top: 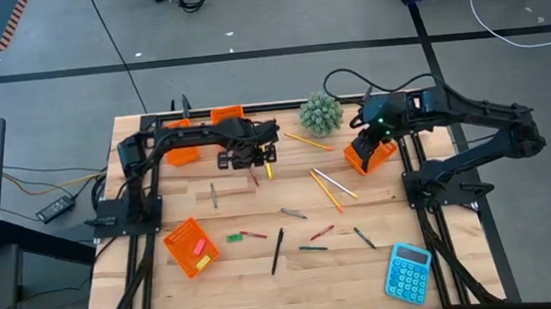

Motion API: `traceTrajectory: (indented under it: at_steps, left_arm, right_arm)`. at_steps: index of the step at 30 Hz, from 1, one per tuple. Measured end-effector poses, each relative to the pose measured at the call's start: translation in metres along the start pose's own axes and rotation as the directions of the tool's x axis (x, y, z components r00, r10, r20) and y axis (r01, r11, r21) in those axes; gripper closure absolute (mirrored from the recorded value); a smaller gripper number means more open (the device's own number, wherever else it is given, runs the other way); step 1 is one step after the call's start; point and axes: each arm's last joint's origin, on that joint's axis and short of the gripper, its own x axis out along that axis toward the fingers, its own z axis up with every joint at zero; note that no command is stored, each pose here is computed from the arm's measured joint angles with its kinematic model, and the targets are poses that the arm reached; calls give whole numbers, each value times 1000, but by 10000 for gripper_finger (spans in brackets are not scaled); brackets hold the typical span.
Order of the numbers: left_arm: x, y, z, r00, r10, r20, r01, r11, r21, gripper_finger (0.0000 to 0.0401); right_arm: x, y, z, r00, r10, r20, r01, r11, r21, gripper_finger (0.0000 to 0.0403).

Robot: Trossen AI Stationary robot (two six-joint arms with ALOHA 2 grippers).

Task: Sort crayons/erasers/pens/pencils in bins
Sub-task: Put the top red crayon into the middle orange bin

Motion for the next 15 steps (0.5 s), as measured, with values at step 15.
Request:
traceTrajectory:
  at_steps: [15]
  left_arm:
    - [26, -3, 0, 996, 44, -75, -47, 998, -38, 263]
  right_arm:
    - [0, 0, 0, 1000, 3, 2, -3, 1000, -16, 242]
